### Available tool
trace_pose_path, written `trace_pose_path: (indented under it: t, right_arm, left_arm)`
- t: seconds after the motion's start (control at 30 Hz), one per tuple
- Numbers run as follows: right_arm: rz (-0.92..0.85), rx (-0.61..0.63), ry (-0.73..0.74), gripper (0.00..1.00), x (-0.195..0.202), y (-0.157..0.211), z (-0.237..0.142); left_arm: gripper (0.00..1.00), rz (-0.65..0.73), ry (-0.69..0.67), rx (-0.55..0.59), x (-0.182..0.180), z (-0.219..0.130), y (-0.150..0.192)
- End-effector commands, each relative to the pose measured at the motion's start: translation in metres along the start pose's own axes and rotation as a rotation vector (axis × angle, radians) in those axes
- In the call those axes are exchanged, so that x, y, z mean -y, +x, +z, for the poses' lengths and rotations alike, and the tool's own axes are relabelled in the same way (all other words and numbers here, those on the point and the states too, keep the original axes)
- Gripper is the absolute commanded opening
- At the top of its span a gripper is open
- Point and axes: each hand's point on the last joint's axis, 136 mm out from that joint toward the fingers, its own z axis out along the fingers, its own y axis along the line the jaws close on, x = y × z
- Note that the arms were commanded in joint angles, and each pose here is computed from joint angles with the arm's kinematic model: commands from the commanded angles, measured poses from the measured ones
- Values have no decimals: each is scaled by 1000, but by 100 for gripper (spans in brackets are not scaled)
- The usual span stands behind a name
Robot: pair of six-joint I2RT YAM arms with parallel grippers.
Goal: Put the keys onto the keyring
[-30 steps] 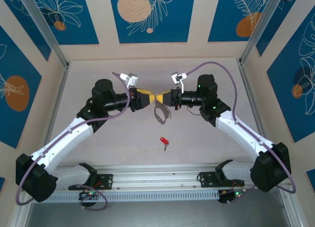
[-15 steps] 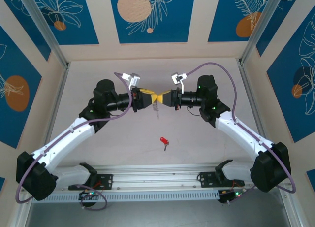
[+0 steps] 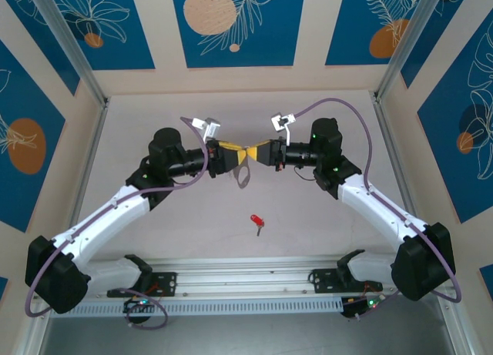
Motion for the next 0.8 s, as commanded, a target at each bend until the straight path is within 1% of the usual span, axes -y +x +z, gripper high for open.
trace_pose_path:
  t: [0.0,0.2,0.37,0.63,0.77]
  right_arm:
    - [-26,26,-23,0,-11,-6,-5]
    - [-23,25,-26,0,-12,-6,-5]
    - [-20,26,-28,0,-12,-5,-5]
    - [-22,31,-28,0,-12,-6,-5]
    - [-22,34,-30,0,-12,-7,-5]
  left_arm:
    - [38,19,18,27,7,0,-5]
    - [38,17,31,40,10,1,-8]
    - [37,19,44,49,13,2,-12]
    - [26,20,62,45,17,5,-10]
    - [26,19,65,41,16,6,-8]
